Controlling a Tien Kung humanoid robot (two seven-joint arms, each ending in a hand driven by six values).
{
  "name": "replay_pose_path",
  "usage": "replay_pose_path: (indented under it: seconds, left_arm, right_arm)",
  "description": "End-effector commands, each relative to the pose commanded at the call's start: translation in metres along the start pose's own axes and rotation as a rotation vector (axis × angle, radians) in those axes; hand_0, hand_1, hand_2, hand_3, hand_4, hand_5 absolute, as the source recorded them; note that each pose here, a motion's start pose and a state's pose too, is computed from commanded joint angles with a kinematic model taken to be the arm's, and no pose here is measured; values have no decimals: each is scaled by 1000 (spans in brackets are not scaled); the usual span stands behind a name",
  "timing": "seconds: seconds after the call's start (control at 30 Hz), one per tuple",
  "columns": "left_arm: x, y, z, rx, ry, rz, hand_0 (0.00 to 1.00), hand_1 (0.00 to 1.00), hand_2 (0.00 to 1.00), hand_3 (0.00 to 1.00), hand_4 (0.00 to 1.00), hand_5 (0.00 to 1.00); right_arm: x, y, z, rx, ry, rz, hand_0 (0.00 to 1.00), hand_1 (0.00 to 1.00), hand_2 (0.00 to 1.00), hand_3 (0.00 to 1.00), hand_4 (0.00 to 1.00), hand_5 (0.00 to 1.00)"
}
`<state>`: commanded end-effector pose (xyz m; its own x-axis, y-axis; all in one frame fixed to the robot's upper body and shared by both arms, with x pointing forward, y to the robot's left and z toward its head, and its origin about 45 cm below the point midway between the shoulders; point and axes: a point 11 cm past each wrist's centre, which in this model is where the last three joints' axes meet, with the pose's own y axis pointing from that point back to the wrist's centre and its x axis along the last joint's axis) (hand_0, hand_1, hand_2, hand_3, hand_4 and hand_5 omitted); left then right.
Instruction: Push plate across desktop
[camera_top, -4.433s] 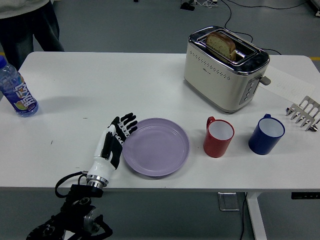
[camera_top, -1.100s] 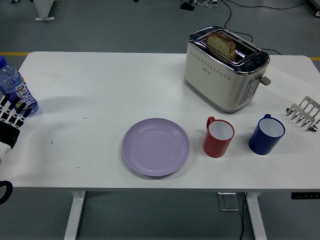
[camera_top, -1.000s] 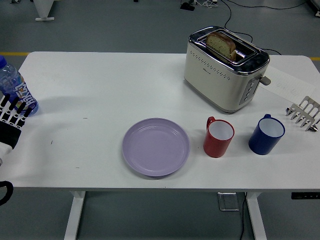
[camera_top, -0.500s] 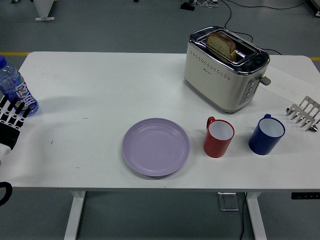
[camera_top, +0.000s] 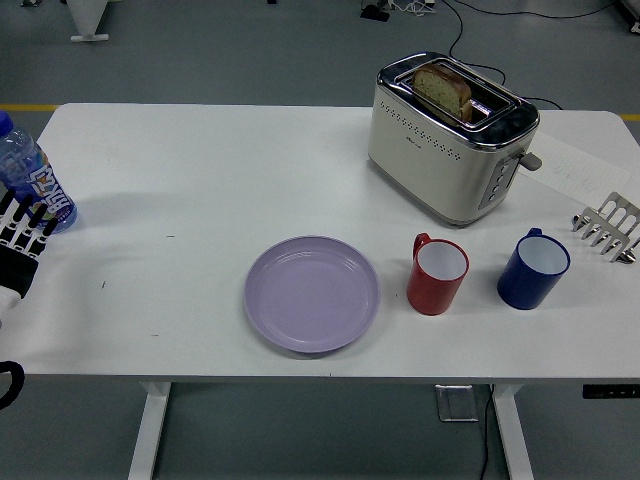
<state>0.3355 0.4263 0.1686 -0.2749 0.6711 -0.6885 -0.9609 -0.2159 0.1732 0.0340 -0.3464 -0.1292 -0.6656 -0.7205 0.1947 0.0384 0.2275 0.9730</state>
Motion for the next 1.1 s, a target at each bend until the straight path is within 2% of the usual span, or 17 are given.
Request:
replay_pose_path:
  seconds: [0.07, 0.1, 0.27, 0.3, 0.47, 0.5, 0.67, 0.7, 0.87, 0.9, 1.1]
  left_arm:
    - [0, -1, 1, -17, -18, -2, 407, 570, 588, 651, 500, 998]
    - [-1, -1, 1, -20, -23, -2, 262, 339, 333, 396, 796, 882]
    - [-1, -2, 2, -40, -28, 3, 262, 339, 333, 396, 796, 882]
    - [-1, -2, 2, -41, -26, 1, 175, 208, 206, 285, 873, 993]
    - [-2, -2, 1, -32, -22, -5, 175, 208, 206, 285, 873, 993]
    - [-3, -2, 0, -29, -17, -8, 126, 111, 114, 192, 872, 998]
    - [-4, -3, -2, -24, -12, -15, 126, 111, 114, 192, 872, 998]
    - [-4, -3, -2, -24, -11, -15, 83, 39, 53, 134, 880, 998]
    - [-4, -3, -2, -26, -11, -13, 83, 39, 53, 134, 880, 998]
    - [-4, -3, -2, -25, -14, -11, 41, 2, 2, 50, 862, 998]
    - [-2, -3, -4, -8, -35, -1, 31, 2, 2, 34, 853, 998]
  right_arm:
    - [0, 0, -1, 2, 0, 0, 593, 530, 618, 606, 377, 516]
    - [0, 0, -1, 2, 0, 0, 593, 530, 616, 606, 377, 516]
    - [0, 0, -2, 5, 2, 0, 593, 530, 616, 606, 377, 516]
    - [0, 0, -2, 6, 2, 0, 593, 529, 615, 606, 376, 515]
    - [0, 0, -2, 6, 3, 0, 593, 529, 615, 606, 376, 515]
    - [0, 0, -2, 6, 3, 0, 593, 529, 615, 606, 376, 515]
    - [0, 0, -2, 6, 5, 1, 593, 529, 615, 606, 376, 515]
    - [0, 0, -2, 7, 5, 0, 593, 528, 615, 606, 376, 515]
    - [0, 0, -3, 8, 4, 0, 593, 528, 615, 606, 376, 515]
    - [0, 0, -3, 8, 5, 0, 593, 529, 615, 606, 376, 515]
    - [-2, 1, -5, 12, 5, -1, 593, 528, 614, 606, 376, 515]
